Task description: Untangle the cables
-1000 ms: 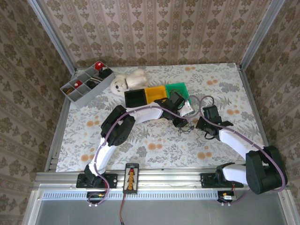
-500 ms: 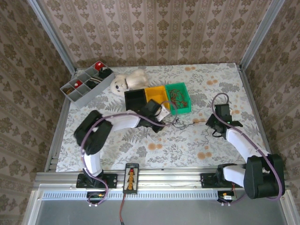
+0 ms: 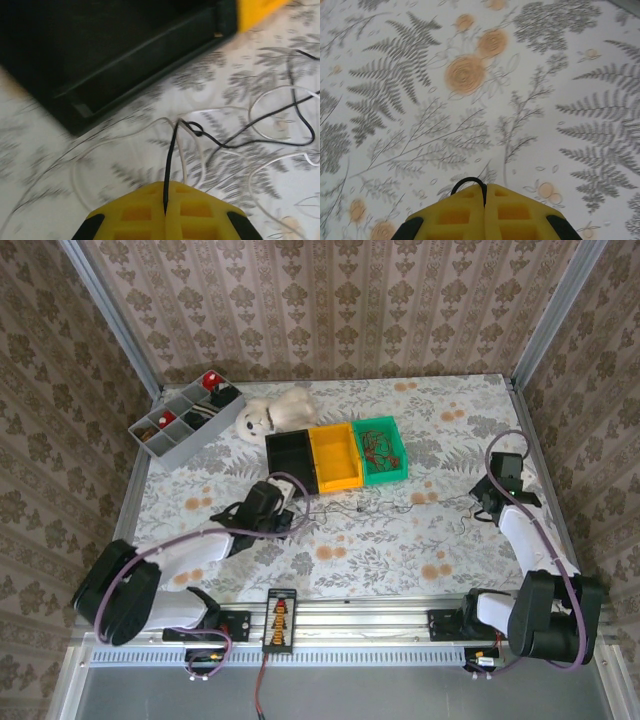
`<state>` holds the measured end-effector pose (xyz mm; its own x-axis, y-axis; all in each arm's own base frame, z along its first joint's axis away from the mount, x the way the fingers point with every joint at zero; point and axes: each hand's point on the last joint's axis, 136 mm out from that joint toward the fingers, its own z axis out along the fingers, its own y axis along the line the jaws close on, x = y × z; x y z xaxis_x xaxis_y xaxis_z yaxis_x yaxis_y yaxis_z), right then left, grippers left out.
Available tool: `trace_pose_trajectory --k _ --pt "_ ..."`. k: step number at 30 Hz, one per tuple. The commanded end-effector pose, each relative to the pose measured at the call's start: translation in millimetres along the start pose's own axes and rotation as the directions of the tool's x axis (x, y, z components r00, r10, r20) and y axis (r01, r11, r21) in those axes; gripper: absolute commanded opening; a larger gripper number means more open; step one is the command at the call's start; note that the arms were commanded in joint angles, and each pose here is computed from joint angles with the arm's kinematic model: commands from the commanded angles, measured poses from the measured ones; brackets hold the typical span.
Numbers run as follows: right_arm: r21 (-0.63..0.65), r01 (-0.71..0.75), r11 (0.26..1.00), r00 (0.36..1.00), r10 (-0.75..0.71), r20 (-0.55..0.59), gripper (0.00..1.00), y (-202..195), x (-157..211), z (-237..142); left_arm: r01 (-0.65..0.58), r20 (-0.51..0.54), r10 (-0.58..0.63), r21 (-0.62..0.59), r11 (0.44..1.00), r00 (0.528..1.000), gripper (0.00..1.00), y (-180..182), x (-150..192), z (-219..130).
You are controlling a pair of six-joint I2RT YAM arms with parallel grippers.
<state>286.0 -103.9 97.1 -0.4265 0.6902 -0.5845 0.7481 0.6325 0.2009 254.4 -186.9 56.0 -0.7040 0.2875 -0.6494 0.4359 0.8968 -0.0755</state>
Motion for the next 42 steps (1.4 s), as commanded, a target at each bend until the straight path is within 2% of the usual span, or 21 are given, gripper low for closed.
trace_pose_trajectory --k 1,4,8,13,14,16,17,20,21,22,23,25,26,27,29,32,34,36,39,42 --pt "0.07 -0.094 0.993 0.995 0.091 0.043 0.07 -15 -18 -3 0.116 0.037 -0.111 -0.193 0.974 0.993 0.0 41 4 -15" --pt "0.1 -0.171 0.98 0.984 0.165 0.063 0.07 -29 -29 -1 0.293 0.108 -0.272 -0.309 0.905 0.956 0.0 78 11 -31" --pt "0.112 -0.233 0.966 0.969 0.221 0.11 0.07 -40 -43 -4 0.458 0.187 -0.418 -0.379 0.804 0.889 0.0 108 27 -43" --pt "0.04 -0.221 0.975 0.968 0.214 0.128 0.08 -28 -57 -9 0.496 0.211 -0.449 -0.333 0.802 0.868 0.0 104 22 -39" --pt "0.049 -0.221 0.974 0.968 0.213 0.13 0.08 -30 -58 -10 0.511 0.211 -0.466 -0.368 0.777 0.859 0.0 110 27 -42" --pt "0.072 -0.243 0.967 0.962 0.23 0.149 0.08 -39 -63 -13 0.587 0.247 -0.546 -0.507 0.631 0.8 0.0 135 51 -59" --pt "0.072 -0.257 0.964 0.957 0.244 0.155 0.08 -43 -65 -14 0.61 0.261 -0.569 -0.52 0.598 0.78 0.0 140 56 -62" --pt "0.09 -0.272 0.958 0.954 0.257 0.153 0.09 -49 -68 -14 0.644 0.284 -0.594 -0.508 0.573 0.753 0.0 142 54 -62" --pt "0.1 -0.279 0.955 0.952 0.261 0.156 0.09 -51 -69 -14 0.661 0.29 -0.615 -0.517 0.544 0.733 0.0 143 56 -64" --pt "0.109 -0.296 0.949 0.947 0.278 0.159 0.09 -55 -70 -14 0.693 0.306 -0.655 -0.538 0.48 0.691 0.0 152 64 -68" --pt "0.109 -0.315 0.943 0.942 0.296 0.161 0.09 -58 -71 -14 0.712 0.314 -0.68 -0.545 0.442 0.662 0.0 155 69 -70" --pt "0.107 -0.353 0.929 0.928 0.334 0.164 0.09 -64 -73 -13 0.735 0.327 -0.706 -0.545 0.403 0.629 0.0 159 74 -71" --pt "0.096 -0.361 0.927 0.925 0.344 0.16 0.09 -65 -74 -12 0.744 0.332 -0.711 -0.537 0.398 0.62 0.0 160 72 -69" --pt "0.068 -0.354 0.933 0.928 0.341 0.151 0.09 -60 -76 -11 0.743 0.326 -0.705 -0.518 0.425 0.63 0.0 159 65 -65" --pt "-0.019 -0.317 0.948 0.94 0.317 0.123 0.09 -39 -76 -8 0.719 0.302 -0.672 -0.47 0.513 0.676 0.0 152 44 -56" --pt "-0.207 -0.166 0.964 0.974 0.193 0.118 0.09 16 -79 -21 0.659 0.256 -0.608 -0.339 0.671 0.751 0.0 130 8 -40" --pt "-0.349 -0.035 0.936 0.986 0.089 0.14 0.09 63 -84 -46 0.611 0.244 -0.562 -0.242 0.754 0.79 0.0 112 -12 -35" --pt "-0.49 0.102 0.865 0.982 -0.009 0.189 0.09 112 -86 -83 0.577 0.242 -0.533 -0.177 0.797 0.811 0.0 98 -24 -33" --pt "-0.661 0.278 0.697 0.954 -0.118 0.277 0.1 178 -82 -154 0.562 0.276 -0.506 -0.188 0.806 0.818 0.0 94 -29 -39" --pt "-0.754 0.389 0.529 0.92 -0.176 0.351 0.1 227 -75 -219 0.613 0.315 -0.538 -0.231 0.756 0.782 0.0 100 -22 -45"
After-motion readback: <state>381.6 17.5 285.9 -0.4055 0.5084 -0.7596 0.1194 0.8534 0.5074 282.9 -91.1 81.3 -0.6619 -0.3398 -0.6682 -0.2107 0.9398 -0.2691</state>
